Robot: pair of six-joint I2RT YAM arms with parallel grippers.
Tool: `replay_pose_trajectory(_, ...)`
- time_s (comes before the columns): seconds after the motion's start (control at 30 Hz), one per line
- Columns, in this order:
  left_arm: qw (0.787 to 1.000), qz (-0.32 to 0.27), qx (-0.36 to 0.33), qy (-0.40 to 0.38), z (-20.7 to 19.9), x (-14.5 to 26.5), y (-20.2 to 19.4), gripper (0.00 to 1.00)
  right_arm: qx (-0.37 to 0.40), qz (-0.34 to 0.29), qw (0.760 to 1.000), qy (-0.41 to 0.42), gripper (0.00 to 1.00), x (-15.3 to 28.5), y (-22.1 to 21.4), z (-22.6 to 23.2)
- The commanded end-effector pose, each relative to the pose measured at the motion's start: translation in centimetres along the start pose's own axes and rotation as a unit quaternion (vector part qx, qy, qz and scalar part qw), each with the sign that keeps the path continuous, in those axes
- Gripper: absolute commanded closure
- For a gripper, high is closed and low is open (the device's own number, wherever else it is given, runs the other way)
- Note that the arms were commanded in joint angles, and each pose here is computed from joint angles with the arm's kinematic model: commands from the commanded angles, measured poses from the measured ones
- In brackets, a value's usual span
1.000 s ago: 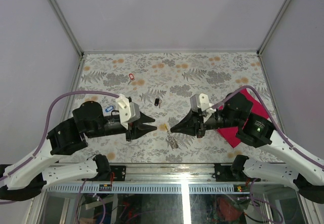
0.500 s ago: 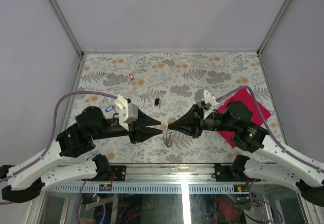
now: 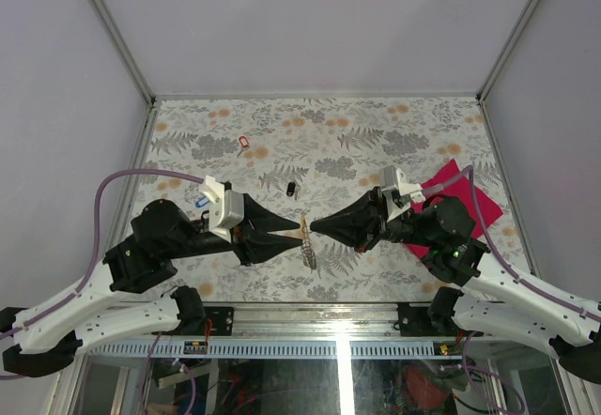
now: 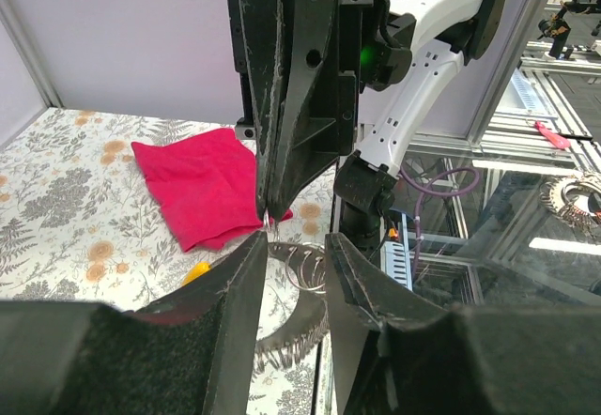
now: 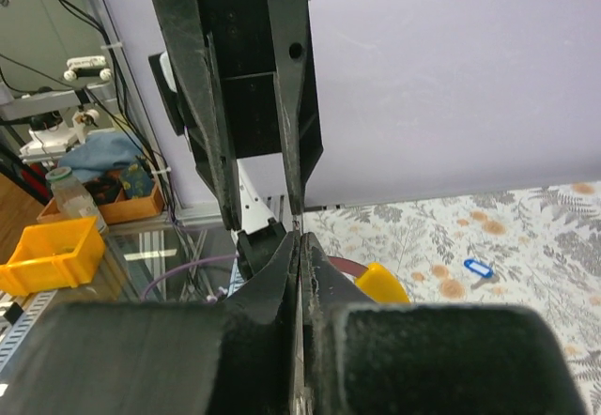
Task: Put the keys on the keyring
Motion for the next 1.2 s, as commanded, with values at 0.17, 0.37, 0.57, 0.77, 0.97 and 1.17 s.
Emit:
replay_pose_trajectory(0.17, 0.998, -0.066, -0.006, -0.016, -0.7, -0.1, 2.4, 0.68, 0.045, -0.101, 0.993, 0.036, 1.00, 0.0, 5.1, 1.4)
replay_pose_trajectory(0.37, 0.996, -0.083, 0.000, -0.018, -0.6, -0.2, 2.5, 0.67, 0.045, -0.112, 0.991, 0.051, 1.00, -0.1, 5.6, 1.8)
replay_pose_trajectory(0.57, 0.996, -0.082, 0.002, -0.031, -1.0, -0.6, 2.6, 0.67, 0.044, -0.110, 0.991, 0.055, 1.00, -0.2, 5.6, 1.9)
replay_pose_trajectory(0.77, 0.996, -0.071, 0.003, -0.050, -1.4, -1.1, 2.3, 0.73, 0.044, -0.110, 0.991, 0.055, 1.00, -0.3, 5.5, 1.9)
replay_pose_trajectory(0.97, 0.997, -0.059, 0.008, -0.053, -1.3, -1.6, 1.8, 0.81, 0.044, -0.111, 0.991, 0.058, 1.00, -0.3, 5.6, 1.9)
replay_pose_trajectory(1.17, 0.997, -0.058, 0.011, -0.053, -1.2, -1.9, 1.9, 1.00, 0.047, -0.105, 0.992, 0.059, 1.00, -0.2, 5.4, 2.0)
Point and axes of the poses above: each gripper's point midway between its finger pads, its own x axis back along the fingers, its own z axis along the line the jaws close on, y = z × x, the point moved 1 cm from there along x, back along the fingers, and after that the axes turned 14 degrees about x, right-handed, at the moved point
